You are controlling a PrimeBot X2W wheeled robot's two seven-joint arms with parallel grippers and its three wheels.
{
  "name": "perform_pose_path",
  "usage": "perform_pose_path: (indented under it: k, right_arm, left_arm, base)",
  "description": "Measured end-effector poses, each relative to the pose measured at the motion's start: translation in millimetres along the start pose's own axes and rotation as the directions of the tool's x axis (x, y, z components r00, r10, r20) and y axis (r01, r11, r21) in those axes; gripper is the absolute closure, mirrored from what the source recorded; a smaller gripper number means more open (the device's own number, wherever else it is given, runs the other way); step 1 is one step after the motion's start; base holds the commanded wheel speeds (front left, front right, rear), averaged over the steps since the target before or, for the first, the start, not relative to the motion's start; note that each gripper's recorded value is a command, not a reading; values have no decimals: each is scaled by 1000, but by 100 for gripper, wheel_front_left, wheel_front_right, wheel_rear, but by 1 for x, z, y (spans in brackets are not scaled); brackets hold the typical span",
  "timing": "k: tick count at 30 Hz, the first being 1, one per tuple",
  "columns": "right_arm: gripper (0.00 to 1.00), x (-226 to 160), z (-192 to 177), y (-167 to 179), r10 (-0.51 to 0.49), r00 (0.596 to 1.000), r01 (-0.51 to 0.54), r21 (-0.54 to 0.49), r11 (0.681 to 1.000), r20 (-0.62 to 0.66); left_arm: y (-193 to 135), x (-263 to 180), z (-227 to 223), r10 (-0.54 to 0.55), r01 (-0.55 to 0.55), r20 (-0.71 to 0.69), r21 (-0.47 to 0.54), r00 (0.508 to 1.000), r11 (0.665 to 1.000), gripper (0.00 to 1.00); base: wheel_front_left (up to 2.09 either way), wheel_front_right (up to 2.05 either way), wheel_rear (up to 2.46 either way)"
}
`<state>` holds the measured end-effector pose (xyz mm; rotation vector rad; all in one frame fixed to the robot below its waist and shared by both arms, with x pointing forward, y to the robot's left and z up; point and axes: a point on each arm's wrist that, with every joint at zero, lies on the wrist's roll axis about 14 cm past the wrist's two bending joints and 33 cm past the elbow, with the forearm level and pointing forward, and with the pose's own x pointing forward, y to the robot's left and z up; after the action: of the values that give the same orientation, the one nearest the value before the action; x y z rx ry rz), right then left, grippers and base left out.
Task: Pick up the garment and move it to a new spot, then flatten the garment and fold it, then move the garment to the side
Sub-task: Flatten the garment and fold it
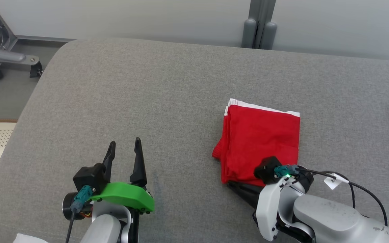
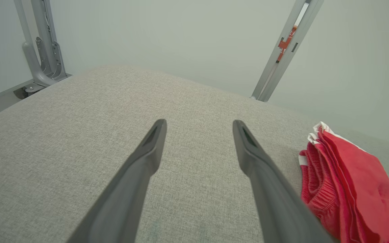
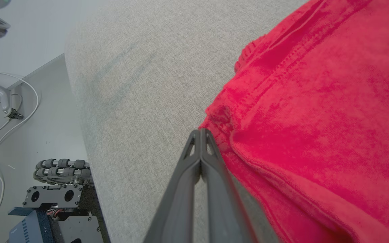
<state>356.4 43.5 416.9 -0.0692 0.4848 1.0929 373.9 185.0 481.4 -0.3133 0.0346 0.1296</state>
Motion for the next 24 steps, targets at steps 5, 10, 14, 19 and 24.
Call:
perform_pose_path:
  k: [5, 10, 14, 19, 24]
  right_arm:
    - [100, -4, 17, -6, -18, 997, 19, -16, 1000, 75]
    - [100, -17, 39, -16, -58, 984, 63, -25, 998, 170]
    - [55, -36, 70, -38, -141, 950, 145, 5, 989, 279]
    - [0, -69, 101, -67, -269, 875, 268, 60, 961, 403]
    - [0, -106, 103, -90, -411, 778, 390, 147, 909, 475]
  left_arm:
    - [-4, 1, 1, -11, 11, 2, 2, 1000, 1000, 0]
    - [-10, 1, 3, -33, 33, 8, 2, 999, 999, 0]
    - [-19, 1, 6, -60, 60, 17, 2, 998, 998, 0]
    - [-31, 1, 7, -98, 98, 19, 3, 995, 995, 0]
    - [-47, 2, 7, -156, 156, 21, -3, 988, 988, 0]
  base:
    - [0, 0, 0]
    - [0, 0, 0]
    - [0, 0, 0]
    - [0, 0, 0]
    - [0, 0, 0]
